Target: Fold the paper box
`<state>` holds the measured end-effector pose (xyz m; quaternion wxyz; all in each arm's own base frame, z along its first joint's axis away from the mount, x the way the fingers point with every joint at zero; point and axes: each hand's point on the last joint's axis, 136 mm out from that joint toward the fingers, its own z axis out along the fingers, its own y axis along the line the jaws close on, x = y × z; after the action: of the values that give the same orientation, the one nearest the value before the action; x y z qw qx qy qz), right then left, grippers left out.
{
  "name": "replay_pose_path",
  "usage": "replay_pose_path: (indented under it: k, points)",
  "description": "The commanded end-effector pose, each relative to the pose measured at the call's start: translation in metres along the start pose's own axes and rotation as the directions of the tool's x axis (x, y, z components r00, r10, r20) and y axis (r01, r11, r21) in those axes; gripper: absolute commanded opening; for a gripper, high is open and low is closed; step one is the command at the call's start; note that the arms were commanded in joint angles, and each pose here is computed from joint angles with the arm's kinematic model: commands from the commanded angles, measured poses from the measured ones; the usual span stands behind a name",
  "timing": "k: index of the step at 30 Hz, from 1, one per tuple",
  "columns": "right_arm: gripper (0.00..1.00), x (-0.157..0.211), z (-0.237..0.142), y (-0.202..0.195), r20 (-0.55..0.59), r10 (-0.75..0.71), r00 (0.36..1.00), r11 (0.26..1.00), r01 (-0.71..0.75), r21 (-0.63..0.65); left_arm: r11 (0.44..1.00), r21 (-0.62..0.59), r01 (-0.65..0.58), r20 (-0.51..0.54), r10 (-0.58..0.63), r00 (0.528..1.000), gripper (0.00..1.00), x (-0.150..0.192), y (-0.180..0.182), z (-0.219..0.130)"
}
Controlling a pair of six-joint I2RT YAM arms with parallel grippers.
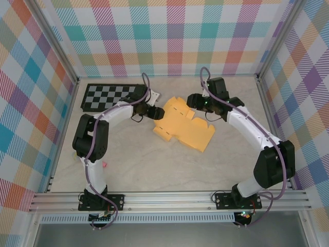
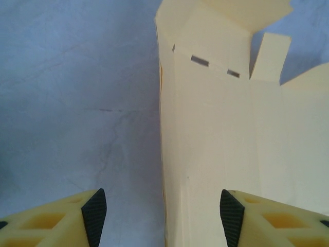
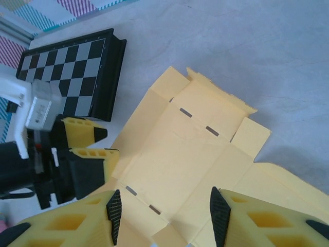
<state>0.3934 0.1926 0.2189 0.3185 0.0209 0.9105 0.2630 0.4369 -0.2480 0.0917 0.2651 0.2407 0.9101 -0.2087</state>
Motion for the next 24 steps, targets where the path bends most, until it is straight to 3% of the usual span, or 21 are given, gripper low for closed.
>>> replay_pose_path:
  k: [1, 5, 9, 11, 12, 18, 22, 24]
  points:
    - [0.52, 0.021, -0.002, -0.014, -0.126, 0.147, 0.981, 0.989, -0.143, 0.041, 0.998, 0.007, -0.066, -0.089, 0.066, 0.994, 0.6, 0.011, -0.01, 0.005]
    - [0.52, 0.022, -0.003, -0.022, -0.161, 0.281, 0.946, 0.958, -0.267, 0.101, 0.995, 0.009, -0.101, -0.111, 0.101, 0.989, 0.52, 0.017, -0.016, 0.01]
    - [0.47, 0.031, 0.005, -0.02, -0.228, 0.435, 0.871, 0.901, -0.418, 0.121, 0.982, 0.03, -0.184, -0.116, 0.186, 0.976, 0.32, 0.019, -0.025, 0.007]
    - [0.45, 0.037, 0.011, -0.013, -0.27, 0.524, 0.808, 0.85, -0.514, 0.115, 0.965, 0.046, -0.257, -0.113, 0.261, 0.959, 0.16, 0.018, -0.031, 0.0]
    - [0.45, 0.039, 0.014, -0.007, -0.296, 0.564, 0.771, 0.822, -0.56, 0.105, 0.958, 0.041, -0.285, -0.106, 0.288, 0.952, 0.13, 0.016, -0.033, -0.003]
    - [0.46, 0.043, 0.032, 0.016, -0.409, 0.744, 0.528, 0.616, -0.779, 0.116, 0.895, -0.066, -0.441, -0.014, 0.441, 0.897, 0.1, -0.007, -0.041, -0.029]
    - [0.48, 0.039, 0.039, 0.027, -0.425, 0.803, 0.418, 0.521, -0.839, 0.159, 0.841, -0.117, -0.528, 0.009, 0.533, 0.846, 0.09, -0.014, -0.051, -0.038]
    - [0.48, 0.032, 0.043, 0.039, -0.431, 0.804, 0.409, 0.508, -0.85, 0.14, 0.808, -0.144, -0.571, 0.017, 0.579, 0.815, 0.09, -0.014, -0.057, -0.039]
